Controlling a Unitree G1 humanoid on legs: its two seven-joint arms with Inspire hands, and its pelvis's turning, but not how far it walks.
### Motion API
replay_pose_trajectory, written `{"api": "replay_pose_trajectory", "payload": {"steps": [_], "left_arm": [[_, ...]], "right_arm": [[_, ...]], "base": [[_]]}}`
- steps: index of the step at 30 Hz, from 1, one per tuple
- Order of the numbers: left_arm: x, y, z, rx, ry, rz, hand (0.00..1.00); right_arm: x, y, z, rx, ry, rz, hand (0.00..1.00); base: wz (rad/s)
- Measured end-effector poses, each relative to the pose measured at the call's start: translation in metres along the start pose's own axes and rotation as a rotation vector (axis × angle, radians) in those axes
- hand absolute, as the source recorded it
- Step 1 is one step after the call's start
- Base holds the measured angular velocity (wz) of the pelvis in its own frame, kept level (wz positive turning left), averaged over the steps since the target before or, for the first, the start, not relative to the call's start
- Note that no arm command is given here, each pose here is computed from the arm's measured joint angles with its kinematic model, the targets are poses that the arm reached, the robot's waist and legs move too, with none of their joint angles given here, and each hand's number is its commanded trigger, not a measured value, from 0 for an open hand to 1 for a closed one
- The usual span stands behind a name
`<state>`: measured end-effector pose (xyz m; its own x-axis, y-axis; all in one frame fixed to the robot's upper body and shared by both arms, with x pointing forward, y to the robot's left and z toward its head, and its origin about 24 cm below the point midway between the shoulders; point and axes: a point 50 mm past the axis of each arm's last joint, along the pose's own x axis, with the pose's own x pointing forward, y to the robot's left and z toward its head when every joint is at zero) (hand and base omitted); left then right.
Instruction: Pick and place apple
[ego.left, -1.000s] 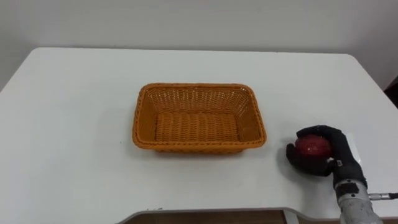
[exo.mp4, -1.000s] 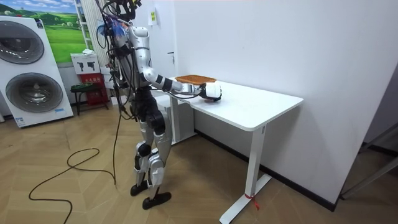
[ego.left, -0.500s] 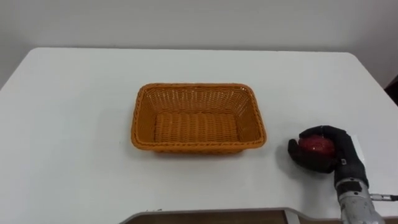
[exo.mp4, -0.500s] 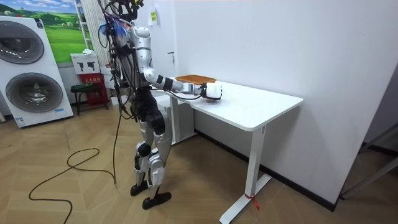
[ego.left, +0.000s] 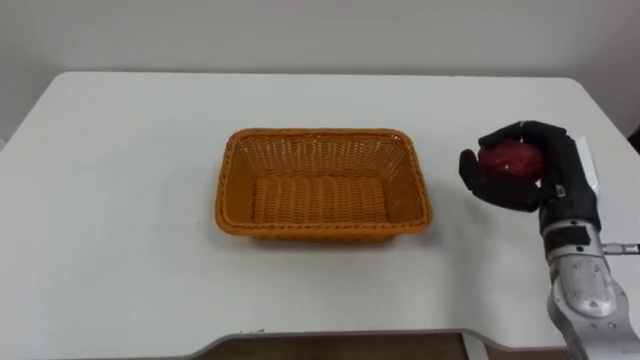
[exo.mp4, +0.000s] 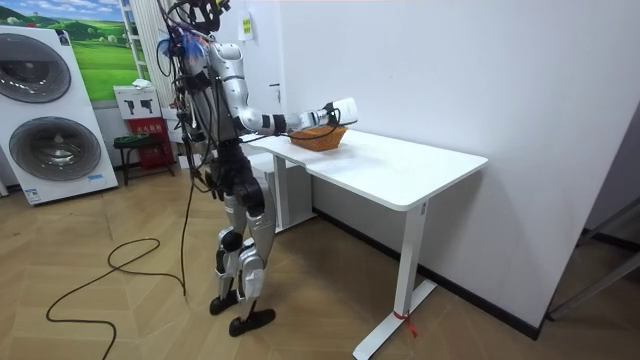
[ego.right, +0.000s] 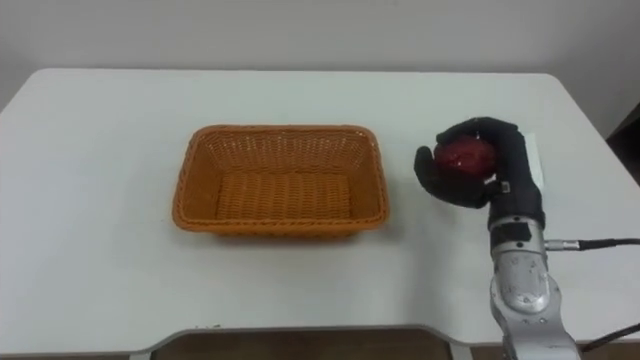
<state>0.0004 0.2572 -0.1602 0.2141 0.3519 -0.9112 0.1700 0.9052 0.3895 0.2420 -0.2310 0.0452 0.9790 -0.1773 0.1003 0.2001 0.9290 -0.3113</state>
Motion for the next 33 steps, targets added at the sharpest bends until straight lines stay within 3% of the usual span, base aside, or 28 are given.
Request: {"api": "replay_pose_trajectory", "payload": {"steps": [8, 14, 19, 26, 27, 28, 29, 30, 33], "left_arm": [[0.000, 0.000, 0.001, -0.006, -0.002, -0.008, 0.00], [0.002, 0.000, 0.005, -0.007, -0.008, -0.026, 0.00], [0.002, -0.004, 0.012, 0.031, -0.031, -0.045, 0.00], [0.004, -0.004, 0.022, 0.050, -0.055, -0.049, 0.00], [0.004, -0.004, 0.022, 0.059, -0.056, -0.051, 0.00], [0.004, -0.005, 0.022, 0.066, -0.058, -0.054, 0.00], [0.004, -0.005, 0.023, 0.067, -0.059, -0.055, 0.00], [0.004, -0.005, 0.023, 0.067, -0.059, -0.057, 0.00], [0.004, -0.005, 0.023, 0.066, -0.058, -0.058, 0.00]], "right_arm": [[0.020, 0.010, 0.033, 0.019, -0.137, 0.032, 1.00], [0.020, 0.018, 0.043, -0.006, -0.186, 0.080, 1.00], [0.013, 0.044, 0.053, 0.004, -0.227, 0.230, 1.00], [0.013, 0.061, 0.065, -0.014, -0.284, 0.325, 1.00], [0.012, 0.065, 0.067, -0.018, -0.293, 0.347, 0.97], [0.011, 0.070, 0.068, -0.017, -0.299, 0.374, 0.59], [0.010, 0.072, 0.069, -0.017, -0.302, 0.388, 0.35], [0.008, 0.077, 0.069, -0.020, -0.305, 0.422, 0.00], [0.004, 0.086, 0.071, -0.031, -0.308, 0.488, 0.00]], "base": [[0.01], [0.00], [0.05], [0.05], [0.00], [0.00], [0.00], [0.00], [0.00]]}}
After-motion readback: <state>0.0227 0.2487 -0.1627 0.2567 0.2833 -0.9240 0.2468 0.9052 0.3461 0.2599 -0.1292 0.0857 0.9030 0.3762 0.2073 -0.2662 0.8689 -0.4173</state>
